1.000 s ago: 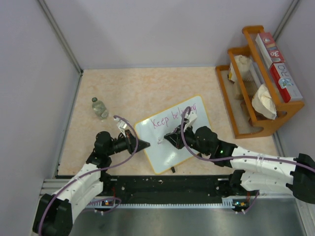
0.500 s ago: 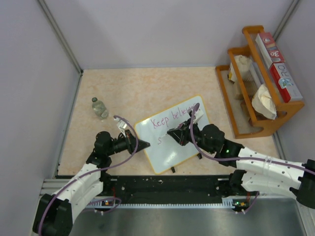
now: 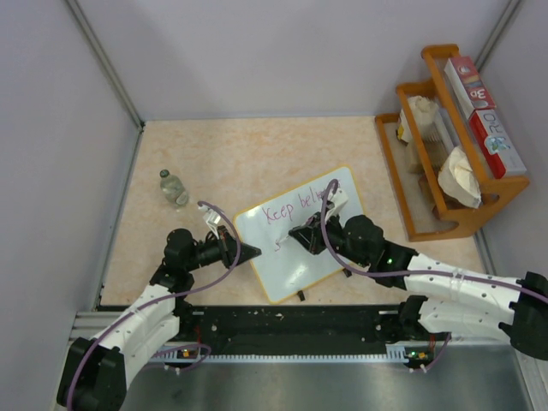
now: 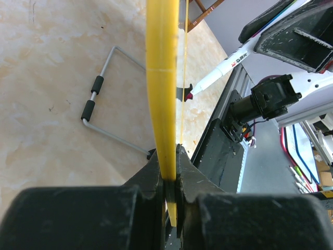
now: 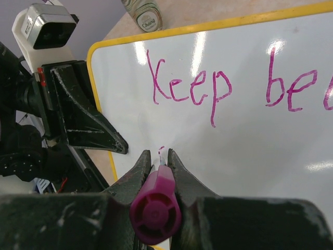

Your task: Write a sentence on the whiteboard

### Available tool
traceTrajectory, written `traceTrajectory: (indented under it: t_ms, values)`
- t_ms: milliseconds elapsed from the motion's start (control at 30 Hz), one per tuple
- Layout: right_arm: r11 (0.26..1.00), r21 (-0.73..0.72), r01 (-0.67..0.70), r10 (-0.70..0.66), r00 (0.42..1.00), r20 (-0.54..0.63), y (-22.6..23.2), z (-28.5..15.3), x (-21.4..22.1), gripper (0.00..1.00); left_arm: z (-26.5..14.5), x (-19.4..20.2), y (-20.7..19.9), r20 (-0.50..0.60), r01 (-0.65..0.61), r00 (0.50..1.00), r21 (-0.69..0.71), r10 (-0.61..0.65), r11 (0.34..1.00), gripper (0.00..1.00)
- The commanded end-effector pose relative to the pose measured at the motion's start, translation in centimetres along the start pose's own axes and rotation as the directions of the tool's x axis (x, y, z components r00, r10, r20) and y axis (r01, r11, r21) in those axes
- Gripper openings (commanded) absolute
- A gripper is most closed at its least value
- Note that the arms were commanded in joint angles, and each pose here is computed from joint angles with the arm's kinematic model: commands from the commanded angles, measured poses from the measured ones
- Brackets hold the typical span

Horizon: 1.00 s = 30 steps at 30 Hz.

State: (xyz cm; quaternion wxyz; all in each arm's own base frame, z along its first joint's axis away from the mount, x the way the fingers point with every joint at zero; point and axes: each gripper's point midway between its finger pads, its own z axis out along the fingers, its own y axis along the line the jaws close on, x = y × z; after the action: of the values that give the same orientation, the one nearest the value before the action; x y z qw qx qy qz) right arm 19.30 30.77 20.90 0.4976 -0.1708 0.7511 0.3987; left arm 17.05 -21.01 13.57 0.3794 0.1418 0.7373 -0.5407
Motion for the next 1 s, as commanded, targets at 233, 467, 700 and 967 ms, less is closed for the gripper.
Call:
traceTrajectory:
  t_ms: [233, 467, 700, 967]
  values:
    - [0.999, 0.032, -0.031, 0.028, 0.997, 0.073, -0.8, 0.1, -1.7, 0.00, -0.4, 2.7, 1.1, -0.074, -0.079, 0.994, 0.002, 0.079, 0.997, 0.00]
    - [0.998, 0.047, -0.033, 0.029, 0.997, 0.068, -1.3, 0.1, -1.5, 0.00, -0.4, 2.7, 1.1, -0.075, -0.078, 0.994, 0.002, 0.078, 0.997, 0.00]
    - [0.996, 0.084, -0.024, 0.020, 0.998, 0.055, -2.1, 0.1, -1.1, 0.00, -0.4, 2.6, 1.1, -0.074, -0.078, 0.994, 0.001, 0.077, 0.997, 0.00]
    - [0.989, 0.143, -0.024, 0.015, 0.998, 0.059, -3.8, -0.7, -1.2, 0.00, -0.4, 2.7, 1.1, -0.077, -0.076, 0.994, 0.001, 0.075, 0.997, 0.00]
